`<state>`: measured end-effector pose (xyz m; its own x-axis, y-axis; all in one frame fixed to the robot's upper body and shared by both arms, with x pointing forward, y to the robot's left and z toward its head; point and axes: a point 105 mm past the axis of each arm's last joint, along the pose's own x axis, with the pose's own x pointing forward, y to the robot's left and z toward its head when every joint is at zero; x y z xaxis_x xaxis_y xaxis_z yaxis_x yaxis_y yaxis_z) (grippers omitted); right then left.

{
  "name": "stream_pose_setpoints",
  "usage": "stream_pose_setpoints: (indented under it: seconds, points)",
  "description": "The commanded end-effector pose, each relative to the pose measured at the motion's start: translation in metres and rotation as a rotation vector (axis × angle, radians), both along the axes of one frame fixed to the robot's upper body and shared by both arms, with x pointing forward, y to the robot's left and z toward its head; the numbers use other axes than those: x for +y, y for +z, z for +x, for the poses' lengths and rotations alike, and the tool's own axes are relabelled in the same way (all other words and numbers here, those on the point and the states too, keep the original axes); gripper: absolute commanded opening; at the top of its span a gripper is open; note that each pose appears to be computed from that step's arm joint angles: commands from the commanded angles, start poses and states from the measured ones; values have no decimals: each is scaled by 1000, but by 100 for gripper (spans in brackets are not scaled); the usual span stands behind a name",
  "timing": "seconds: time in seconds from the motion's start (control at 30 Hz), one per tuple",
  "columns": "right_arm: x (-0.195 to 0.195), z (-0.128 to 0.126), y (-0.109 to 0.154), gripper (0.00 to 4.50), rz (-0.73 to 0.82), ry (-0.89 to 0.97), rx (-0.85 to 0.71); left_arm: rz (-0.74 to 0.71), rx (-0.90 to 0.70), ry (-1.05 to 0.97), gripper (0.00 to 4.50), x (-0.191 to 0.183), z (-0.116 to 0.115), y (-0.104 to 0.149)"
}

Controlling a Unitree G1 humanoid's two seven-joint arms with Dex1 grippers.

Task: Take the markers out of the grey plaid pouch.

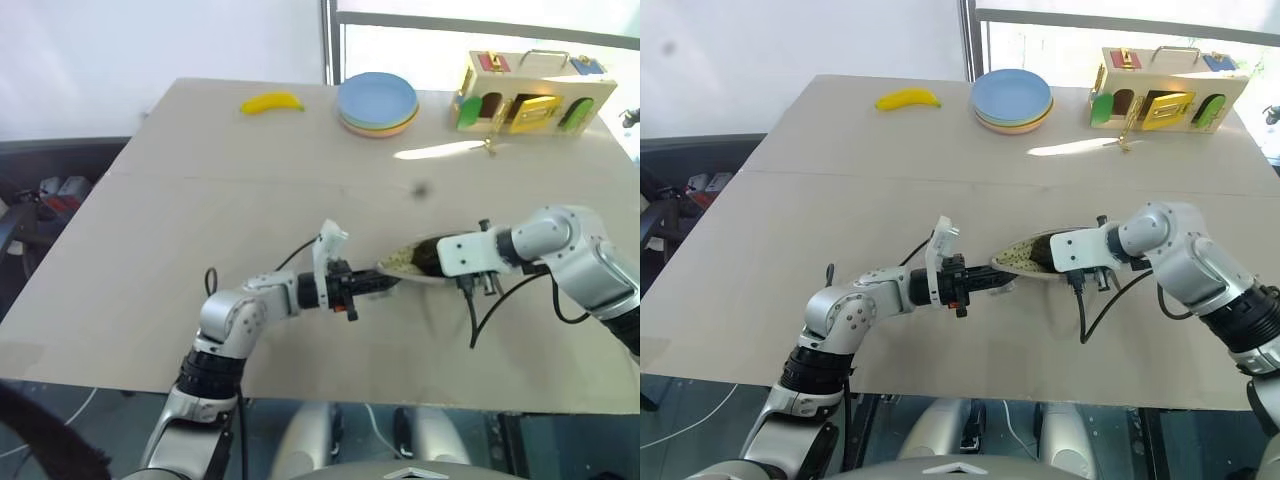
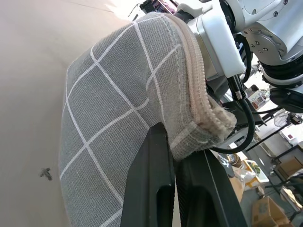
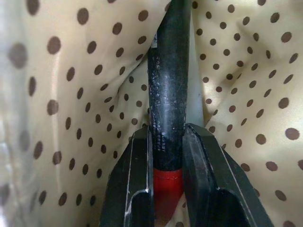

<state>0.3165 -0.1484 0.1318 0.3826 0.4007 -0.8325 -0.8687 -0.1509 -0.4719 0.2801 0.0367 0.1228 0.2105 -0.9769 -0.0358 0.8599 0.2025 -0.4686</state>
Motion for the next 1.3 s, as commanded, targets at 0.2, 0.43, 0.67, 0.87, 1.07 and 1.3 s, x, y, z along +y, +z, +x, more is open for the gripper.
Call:
stream_pose_setpoints:
  seconds: [0.2, 0.43, 0.67, 0.87, 1.07, 1.3]
  points:
    - [6, -26, 75, 31, 424, 85, 21, -8, -56, 45, 0, 6, 9, 9]
    - [1, -35, 81, 31, 602, 160, -33, -9, -57, 62, 0, 6, 11, 8]
    - [-16, -33, 150, 31, 906, 51, -161, -7, -58, 75, 0, 8, 11, 8]
    - [-100, -36, 116, 31, 677, -318, -8, -10, -60, 89, 0, 9, 11, 7]
    - [-141, -32, 48, 31, 459, -524, 110, -10, -65, 91, 0, 7, 11, 6]
    - [-159, -30, -2, 315, 255, -546, 140, 2, -74, 79, 0, 6, 10, 4]
